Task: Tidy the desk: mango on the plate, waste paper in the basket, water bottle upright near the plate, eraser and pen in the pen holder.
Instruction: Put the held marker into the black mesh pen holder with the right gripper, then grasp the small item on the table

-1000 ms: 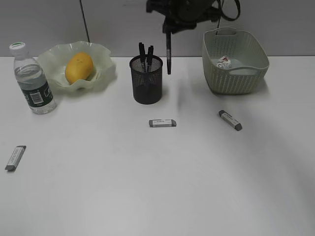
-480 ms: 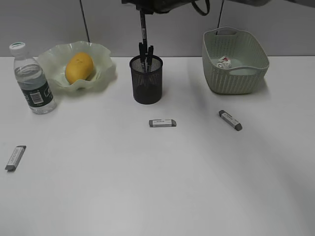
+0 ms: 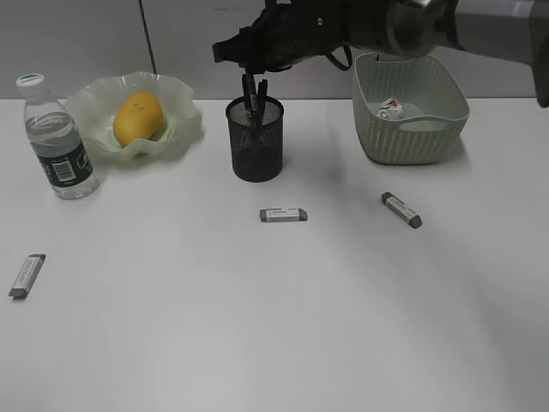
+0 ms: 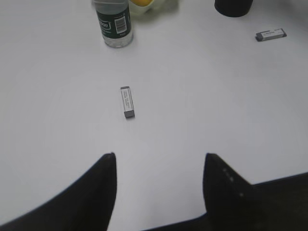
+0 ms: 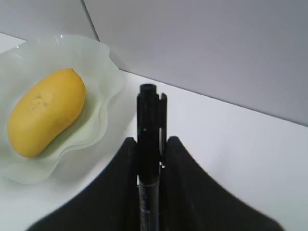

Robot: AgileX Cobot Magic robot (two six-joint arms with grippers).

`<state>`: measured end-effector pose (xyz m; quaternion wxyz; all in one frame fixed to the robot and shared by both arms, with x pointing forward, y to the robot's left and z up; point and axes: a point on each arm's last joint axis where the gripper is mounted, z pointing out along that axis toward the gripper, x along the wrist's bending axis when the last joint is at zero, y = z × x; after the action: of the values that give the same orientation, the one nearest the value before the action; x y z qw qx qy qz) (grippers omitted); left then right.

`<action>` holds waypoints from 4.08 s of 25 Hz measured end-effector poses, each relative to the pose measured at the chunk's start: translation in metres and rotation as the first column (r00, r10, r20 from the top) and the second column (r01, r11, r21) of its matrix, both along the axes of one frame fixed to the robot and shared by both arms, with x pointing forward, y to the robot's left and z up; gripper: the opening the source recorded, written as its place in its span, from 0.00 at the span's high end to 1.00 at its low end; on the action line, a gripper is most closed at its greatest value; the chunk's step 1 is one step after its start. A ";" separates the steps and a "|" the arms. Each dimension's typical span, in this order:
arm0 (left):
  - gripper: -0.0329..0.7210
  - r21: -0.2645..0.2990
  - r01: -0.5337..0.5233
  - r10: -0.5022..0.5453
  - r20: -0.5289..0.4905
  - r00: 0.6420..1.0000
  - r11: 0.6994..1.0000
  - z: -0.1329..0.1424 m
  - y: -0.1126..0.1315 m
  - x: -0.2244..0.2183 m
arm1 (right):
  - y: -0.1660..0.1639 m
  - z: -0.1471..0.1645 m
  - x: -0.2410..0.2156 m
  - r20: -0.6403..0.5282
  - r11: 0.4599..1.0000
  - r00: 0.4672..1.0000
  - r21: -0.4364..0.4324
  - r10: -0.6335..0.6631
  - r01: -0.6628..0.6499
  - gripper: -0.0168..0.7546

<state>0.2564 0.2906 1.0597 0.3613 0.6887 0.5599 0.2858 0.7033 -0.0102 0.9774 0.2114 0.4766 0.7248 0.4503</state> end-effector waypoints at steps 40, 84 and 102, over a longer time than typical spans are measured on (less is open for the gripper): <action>0.38 0.001 0.000 0.000 0.000 1.000 1.000 0.000 0.000 0.000 | -0.135 0.117 -0.139 -0.512 0.900 0.857 -0.395 -0.049 -0.185 0.37; 0.38 0.015 -0.017 0.017 0.038 0.999 1.000 0.010 0.001 0.012 | -0.283 0.079 -0.447 -0.074 0.972 0.984 -0.187 -0.161 0.145 0.22; 0.28 0.027 -0.074 0.078 -0.498 0.864 0.997 -0.045 -0.017 0.189 | -0.282 0.075 -0.441 -0.047 0.974 0.986 -0.173 -0.159 0.149 0.22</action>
<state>0.4451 0.2738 1.0145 0.1908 0.7177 0.6599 0.1144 0.2619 -0.2918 1.0524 0.2633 0.5253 0.7273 0.3546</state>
